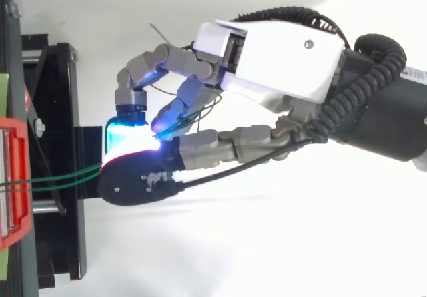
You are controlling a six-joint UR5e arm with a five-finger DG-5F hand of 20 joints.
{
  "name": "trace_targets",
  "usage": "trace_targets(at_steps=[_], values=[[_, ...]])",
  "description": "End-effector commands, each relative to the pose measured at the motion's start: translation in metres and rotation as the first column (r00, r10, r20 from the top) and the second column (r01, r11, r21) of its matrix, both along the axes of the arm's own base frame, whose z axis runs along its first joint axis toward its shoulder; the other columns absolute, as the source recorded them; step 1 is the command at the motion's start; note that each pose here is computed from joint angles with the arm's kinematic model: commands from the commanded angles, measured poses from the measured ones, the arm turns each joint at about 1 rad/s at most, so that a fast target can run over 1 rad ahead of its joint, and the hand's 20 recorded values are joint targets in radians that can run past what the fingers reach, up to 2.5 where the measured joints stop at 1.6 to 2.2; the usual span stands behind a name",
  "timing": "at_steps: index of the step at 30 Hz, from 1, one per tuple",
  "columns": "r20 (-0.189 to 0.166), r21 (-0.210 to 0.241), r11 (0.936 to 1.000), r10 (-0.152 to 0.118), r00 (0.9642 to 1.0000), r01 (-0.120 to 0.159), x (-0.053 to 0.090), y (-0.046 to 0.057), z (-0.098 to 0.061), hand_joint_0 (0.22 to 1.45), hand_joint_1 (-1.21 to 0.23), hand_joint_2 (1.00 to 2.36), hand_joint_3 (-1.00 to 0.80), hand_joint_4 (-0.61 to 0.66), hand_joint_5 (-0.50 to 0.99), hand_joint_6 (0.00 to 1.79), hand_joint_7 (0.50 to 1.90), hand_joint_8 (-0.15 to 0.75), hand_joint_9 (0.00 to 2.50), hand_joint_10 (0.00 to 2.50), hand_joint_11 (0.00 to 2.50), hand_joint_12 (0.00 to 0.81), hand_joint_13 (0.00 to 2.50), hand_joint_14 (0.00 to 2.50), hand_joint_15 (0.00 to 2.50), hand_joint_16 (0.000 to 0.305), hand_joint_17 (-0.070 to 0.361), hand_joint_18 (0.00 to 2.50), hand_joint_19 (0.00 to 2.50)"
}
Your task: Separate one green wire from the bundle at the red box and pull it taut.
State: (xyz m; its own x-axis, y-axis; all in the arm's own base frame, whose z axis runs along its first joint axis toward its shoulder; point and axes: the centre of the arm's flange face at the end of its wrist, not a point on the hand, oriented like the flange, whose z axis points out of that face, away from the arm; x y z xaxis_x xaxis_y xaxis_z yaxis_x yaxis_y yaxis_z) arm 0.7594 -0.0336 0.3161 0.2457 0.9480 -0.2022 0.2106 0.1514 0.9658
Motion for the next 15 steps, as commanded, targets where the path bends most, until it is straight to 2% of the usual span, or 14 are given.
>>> trace_targets(at_steps=[1, 10, 15], values=[[0.001, 0.003, 1.0, -0.001, 1.0, 0.001, -0.0001, 0.0001, 0.0, 0.67, -0.8, 1.01, -0.31, 0.17, -0.17, 0.91, 1.14, 0.354, 1.08, 0.02, 0.73, 0.411, 0.92, 0.02, 0.51, 0.059, 0.132, 0.77, 0.6], [-0.011, 0.011, 0.9999, -0.007, 0.9999, 0.007, -0.0016, -0.0016, -0.0026, 0.68, -0.8, 1.01, -0.39, 0.17, -0.17, 0.91, 1.14, 0.349, 1.08, 0.02, 0.73, 0.404, 0.93, 0.02, 0.51, 0.058, 0.13, 0.79, 0.59], [-0.01, 0.01, 0.9999, -0.007, 0.9999, 0.007, -0.0018, -0.0006, -0.0015, 0.57, -0.68, 1.0, -0.5, 0.23, -0.17, 0.91, 1.13, 0.352, 1.1, 0.02, 0.72, 0.42, 0.94, 0.02, 0.52, 0.06, 0.134, 0.8, 0.61]])
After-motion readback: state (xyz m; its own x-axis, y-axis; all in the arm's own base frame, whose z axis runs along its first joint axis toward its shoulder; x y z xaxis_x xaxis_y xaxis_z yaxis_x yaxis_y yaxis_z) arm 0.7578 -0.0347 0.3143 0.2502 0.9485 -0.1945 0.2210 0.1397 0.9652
